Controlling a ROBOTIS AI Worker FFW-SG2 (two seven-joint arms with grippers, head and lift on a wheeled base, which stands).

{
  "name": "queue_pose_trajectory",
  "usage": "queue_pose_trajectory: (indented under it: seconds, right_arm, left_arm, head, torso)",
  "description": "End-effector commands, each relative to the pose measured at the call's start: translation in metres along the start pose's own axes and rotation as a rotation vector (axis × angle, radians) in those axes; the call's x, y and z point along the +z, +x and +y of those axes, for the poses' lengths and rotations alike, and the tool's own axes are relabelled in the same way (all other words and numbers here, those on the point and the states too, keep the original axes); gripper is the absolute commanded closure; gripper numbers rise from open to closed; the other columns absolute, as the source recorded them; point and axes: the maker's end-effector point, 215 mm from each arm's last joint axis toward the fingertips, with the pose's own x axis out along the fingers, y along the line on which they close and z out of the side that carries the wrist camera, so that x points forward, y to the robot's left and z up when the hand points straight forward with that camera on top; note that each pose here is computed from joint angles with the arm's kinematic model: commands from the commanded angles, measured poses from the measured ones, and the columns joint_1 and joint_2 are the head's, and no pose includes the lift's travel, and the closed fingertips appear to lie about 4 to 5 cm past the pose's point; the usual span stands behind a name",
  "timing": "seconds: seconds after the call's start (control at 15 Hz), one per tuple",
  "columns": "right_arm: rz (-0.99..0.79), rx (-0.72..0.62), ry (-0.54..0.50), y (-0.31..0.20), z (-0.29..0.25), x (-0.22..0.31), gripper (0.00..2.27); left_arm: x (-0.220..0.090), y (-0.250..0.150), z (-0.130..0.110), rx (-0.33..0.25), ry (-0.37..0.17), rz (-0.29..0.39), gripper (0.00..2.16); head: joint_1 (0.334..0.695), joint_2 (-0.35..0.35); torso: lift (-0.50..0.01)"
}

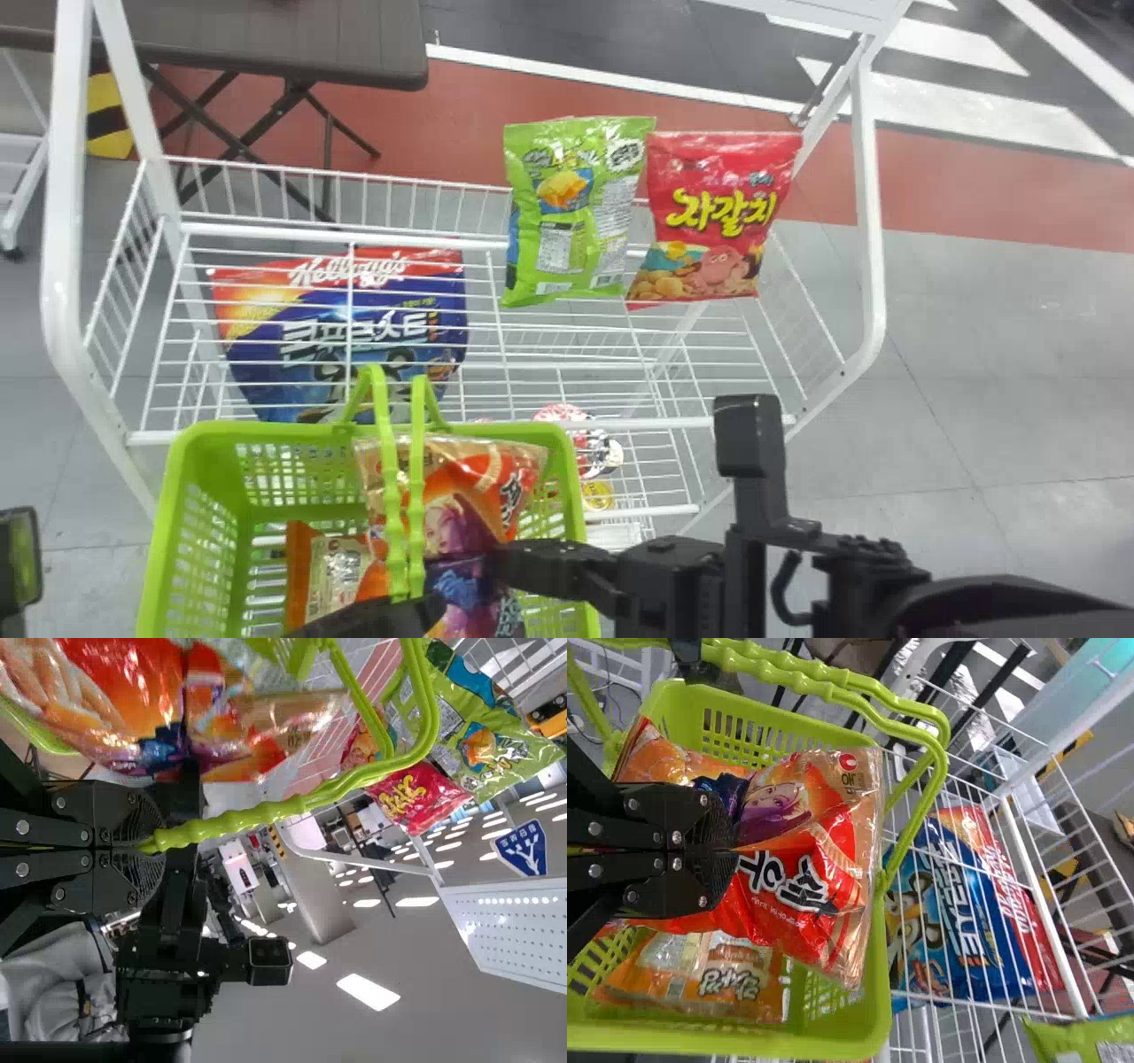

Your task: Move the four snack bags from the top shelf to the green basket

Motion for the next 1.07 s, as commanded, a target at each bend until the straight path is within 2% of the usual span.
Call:
queue_pose_trajectory:
  seconds: [0.0, 0.07, 0.13, 0.2, 0.27, 0.53, 0.67, 0.8, 1.0]
  right_arm:
    - [0.04, 0.021, -0.001, 0.018, 0.007, -0.008, 2.17]
    - [0.047, 0.025, 0.004, 0.021, 0.006, -0.01, 1.93]
    - [0.044, 0.02, 0.004, 0.022, 0.003, -0.007, 1.22]
    - [0.045, 0.015, 0.0, 0.021, 0.0, -0.005, 0.11]
    - [0.041, 0.014, -0.001, 0.02, -0.001, -0.004, 0.0]
    - [0.002, 0.014, -0.006, 0.016, -0.009, 0.009, 0.06]
    - [-0.134, -0.033, -0.091, 0.017, -0.027, 0.051, 0.06]
    - [-0.234, -0.098, -0.132, 0.017, -0.055, 0.094, 0.06]
    - [-0.458, -0.218, -0.238, 0.011, -0.098, 0.181, 0.05]
  left_arm:
    - [-0.002, 0.001, -0.001, -0.003, -0.003, 0.007, 1.36]
    - [-0.002, 0.001, -0.001, -0.003, -0.003, 0.007, 1.36]
    - [-0.001, 0.0, -0.001, -0.001, -0.003, 0.006, 1.36]
    - [-0.001, 0.0, 0.0, -0.001, -0.003, 0.006, 1.36]
    - [-0.001, 0.0, 0.0, -0.001, -0.003, 0.006, 1.36]
    - [0.0, 0.002, -0.001, -0.005, 0.001, 0.005, 1.36]
    - [0.0, 0.002, -0.001, -0.005, 0.001, 0.005, 1.36]
    - [0.0, 0.002, -0.001, -0.005, -0.002, 0.007, 1.36]
    - [-0.002, 0.003, -0.002, -0.008, -0.006, 0.012, 1.36]
  head:
    - [0.695, -0.268]
    - [0.695, -0.256]
    - [0.695, -0.243]
    - [0.695, -0.235]
    - [0.695, -0.23]
    - [0.695, -0.237]
    - [0.695, -0.246]
    - [0.695, -0.266]
    - [0.695, -0.293]
  torso:
    - [0.0]
    - [0.0]
    - [0.0]
    - [0.0]
    - [0.0]
    - [0.0]
    - [0.0]
    - [0.0]
    - [0.0]
